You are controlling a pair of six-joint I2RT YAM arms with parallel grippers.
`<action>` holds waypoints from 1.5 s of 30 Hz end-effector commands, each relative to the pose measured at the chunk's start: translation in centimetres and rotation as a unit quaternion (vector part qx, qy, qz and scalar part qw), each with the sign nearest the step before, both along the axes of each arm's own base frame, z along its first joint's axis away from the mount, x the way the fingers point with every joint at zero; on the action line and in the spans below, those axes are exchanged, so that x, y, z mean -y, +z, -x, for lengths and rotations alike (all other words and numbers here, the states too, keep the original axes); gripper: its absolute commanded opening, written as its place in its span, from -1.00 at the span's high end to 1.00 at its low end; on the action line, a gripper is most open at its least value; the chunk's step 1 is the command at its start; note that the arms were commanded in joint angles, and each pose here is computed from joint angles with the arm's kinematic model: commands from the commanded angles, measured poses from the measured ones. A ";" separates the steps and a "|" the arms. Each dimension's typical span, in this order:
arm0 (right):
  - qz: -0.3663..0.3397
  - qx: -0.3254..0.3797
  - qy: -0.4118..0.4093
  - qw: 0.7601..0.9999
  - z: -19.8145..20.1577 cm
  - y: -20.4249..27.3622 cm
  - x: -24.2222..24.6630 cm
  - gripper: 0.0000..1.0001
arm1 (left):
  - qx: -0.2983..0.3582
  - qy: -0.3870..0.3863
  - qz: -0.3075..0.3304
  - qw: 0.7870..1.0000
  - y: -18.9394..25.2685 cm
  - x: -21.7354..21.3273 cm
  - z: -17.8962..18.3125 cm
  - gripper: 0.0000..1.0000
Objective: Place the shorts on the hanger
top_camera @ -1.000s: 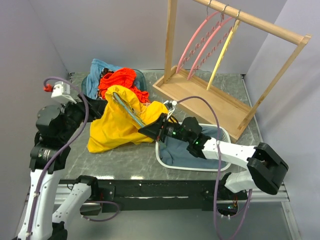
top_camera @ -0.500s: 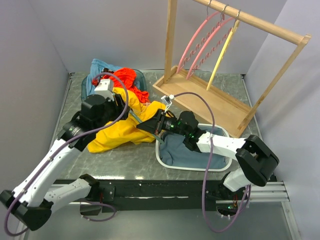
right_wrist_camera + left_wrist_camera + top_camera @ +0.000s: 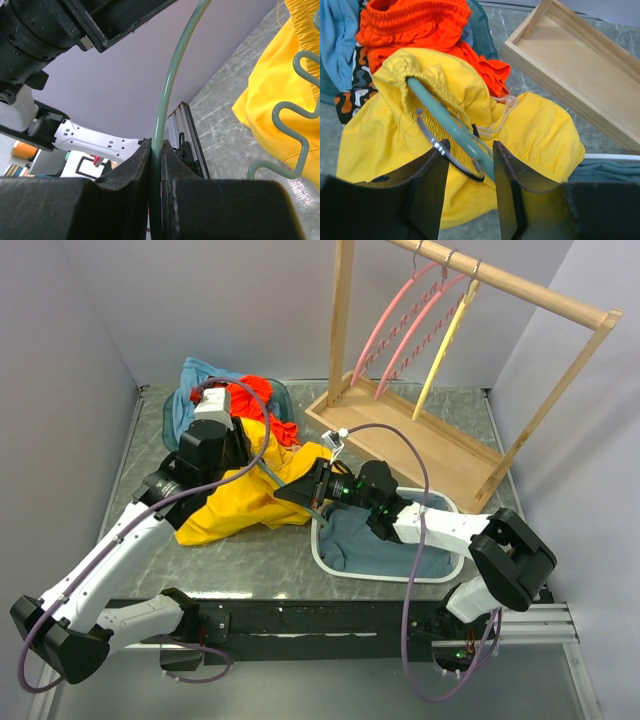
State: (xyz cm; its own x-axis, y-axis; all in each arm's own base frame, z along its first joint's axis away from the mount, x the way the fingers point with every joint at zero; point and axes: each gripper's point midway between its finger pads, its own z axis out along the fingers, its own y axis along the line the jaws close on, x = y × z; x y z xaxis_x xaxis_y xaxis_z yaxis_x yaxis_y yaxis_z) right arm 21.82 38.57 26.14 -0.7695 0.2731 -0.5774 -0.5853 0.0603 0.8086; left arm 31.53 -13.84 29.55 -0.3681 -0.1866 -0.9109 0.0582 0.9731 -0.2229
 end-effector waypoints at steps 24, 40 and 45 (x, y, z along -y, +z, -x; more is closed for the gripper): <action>0.106 0.081 -0.165 0.977 -3.0 3.4 5.5 -0.38 | 0.095 0.077 -0.036 0.992 3.0 -2.5 -1.4 0.98; 0.399 0.095 -0.317 0.855 -4.1 -8.1 8.6 -0.31 | 0.113 0.196 0.117 0.967 4.7 -3.9 -1.6 0.98; 0.424 0.114 -0.320 0.840 -4.7 -8.6 8.3 -0.31 | 0.127 0.214 0.148 0.957 5.1 -3.9 -1.9 0.98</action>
State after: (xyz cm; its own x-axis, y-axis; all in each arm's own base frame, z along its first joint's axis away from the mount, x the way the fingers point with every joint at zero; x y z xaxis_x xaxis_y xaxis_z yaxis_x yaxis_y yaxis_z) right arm 24.65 30.23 14.80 -0.5503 0.0011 -0.8349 -0.3795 0.8904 0.2513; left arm 32.97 -10.26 30.33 -0.1463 -0.3932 -0.9077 -0.2471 0.9031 -0.3513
